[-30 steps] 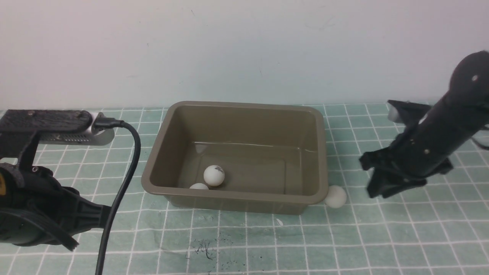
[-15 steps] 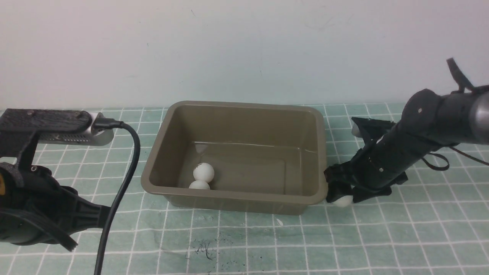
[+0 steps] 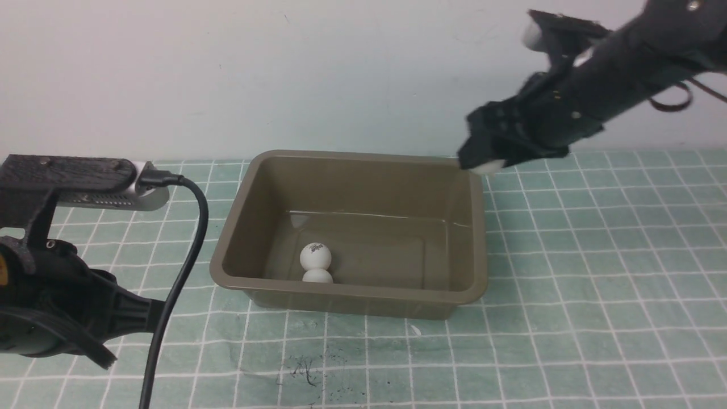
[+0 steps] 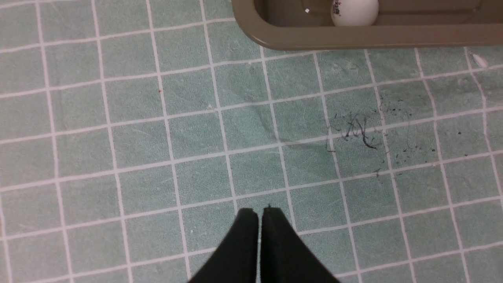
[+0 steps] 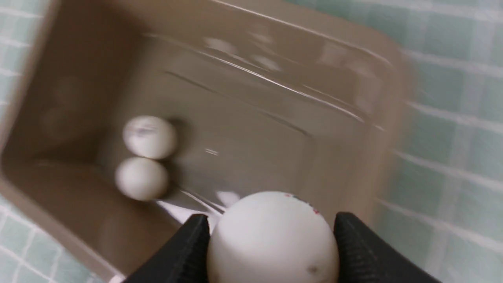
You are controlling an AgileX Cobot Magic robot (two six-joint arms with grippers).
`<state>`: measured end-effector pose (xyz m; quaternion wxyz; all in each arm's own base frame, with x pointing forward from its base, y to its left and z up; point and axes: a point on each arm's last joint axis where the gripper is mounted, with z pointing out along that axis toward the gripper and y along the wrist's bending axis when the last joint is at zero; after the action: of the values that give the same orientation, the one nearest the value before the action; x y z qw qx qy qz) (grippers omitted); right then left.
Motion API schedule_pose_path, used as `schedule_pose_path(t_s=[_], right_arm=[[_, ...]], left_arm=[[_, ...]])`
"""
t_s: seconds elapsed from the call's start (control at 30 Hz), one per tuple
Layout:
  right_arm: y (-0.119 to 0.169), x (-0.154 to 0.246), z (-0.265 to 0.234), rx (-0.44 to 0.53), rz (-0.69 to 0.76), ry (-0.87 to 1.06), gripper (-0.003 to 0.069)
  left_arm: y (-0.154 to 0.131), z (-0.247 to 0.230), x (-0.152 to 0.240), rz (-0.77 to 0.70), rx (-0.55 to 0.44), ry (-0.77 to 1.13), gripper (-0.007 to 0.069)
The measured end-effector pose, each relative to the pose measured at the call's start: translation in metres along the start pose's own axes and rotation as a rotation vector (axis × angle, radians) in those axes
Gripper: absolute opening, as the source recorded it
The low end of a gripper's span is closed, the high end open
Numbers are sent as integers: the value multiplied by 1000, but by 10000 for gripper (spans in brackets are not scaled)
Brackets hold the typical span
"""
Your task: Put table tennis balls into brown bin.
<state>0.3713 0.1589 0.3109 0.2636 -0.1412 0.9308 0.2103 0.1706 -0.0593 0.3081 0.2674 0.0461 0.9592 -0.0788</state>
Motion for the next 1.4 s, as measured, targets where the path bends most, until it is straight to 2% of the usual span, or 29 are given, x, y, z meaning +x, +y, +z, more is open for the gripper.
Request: schedule_pose_path(t_s=[0.07, 0.17, 0.23, 0.3, 0.33, 0.43, 0.47, 0.5, 0.53, 0.6, 0.77, 0.8, 0.87, 0.97, 1.2, 1.4], right_arm=[[15, -4, 7, 1, -61, 0, 438], [21, -11, 3, 42, -135, 33, 570], [22, -18, -14, 85, -176, 45, 594], [23, -21, -40, 163, -220, 41, 549], [23, -21, -59, 209, -234, 23, 494], [29, -13, -135, 342, -235, -110, 233], [31, -8, -151, 358, -226, -143, 175], [31, -7, -156, 363, -223, -153, 158], [34, 5, -181, 381, -204, -202, 79], [37, 45, -230, 386, -161, -322, 13], [34, 150, -277, 268, -104, -680, -13], [33, 159, -278, 253, -101, -718, -13], [26, 222, -283, 162, -120, -984, -13], [16, 267, -276, 119, -145, -1147, -13], [4, 303, -259, 76, -97, -1217, -13], [5, 311, -267, 59, -109, -1281, -13]], left_arm=[[0, 0, 0, 0, 0, 0, -5], [0, 0, 0, 0, -1, 3, -5], [0, 0, 0, 0, -1, 3, -5], [0, 0, 0, 2, -1, 3, -5], [0, 0, 0, 2, -1, 3, -5], [0, 0, 0, 2, -1, 2, -5], [0, 0, 0, 2, 0, 1, -5], [0, 0, 0, 2, 0, -1, -5], [0, 0, 0, 2, 0, -2, -5], [0, 0, -2, 2, 5, -22, -5], [-2, 0, -9, 2, 23, -96, -5], [-2, -1, -9, 2, 25, -103, -5], [-3, -1, -13, 2, 34, -142, -5], [-4, -1, -16, 2, 41, -169, -5], [-5, 6, -19, 2, 40, -163, -5], [-2, -2, -9, 3, 47, -194, -5]])
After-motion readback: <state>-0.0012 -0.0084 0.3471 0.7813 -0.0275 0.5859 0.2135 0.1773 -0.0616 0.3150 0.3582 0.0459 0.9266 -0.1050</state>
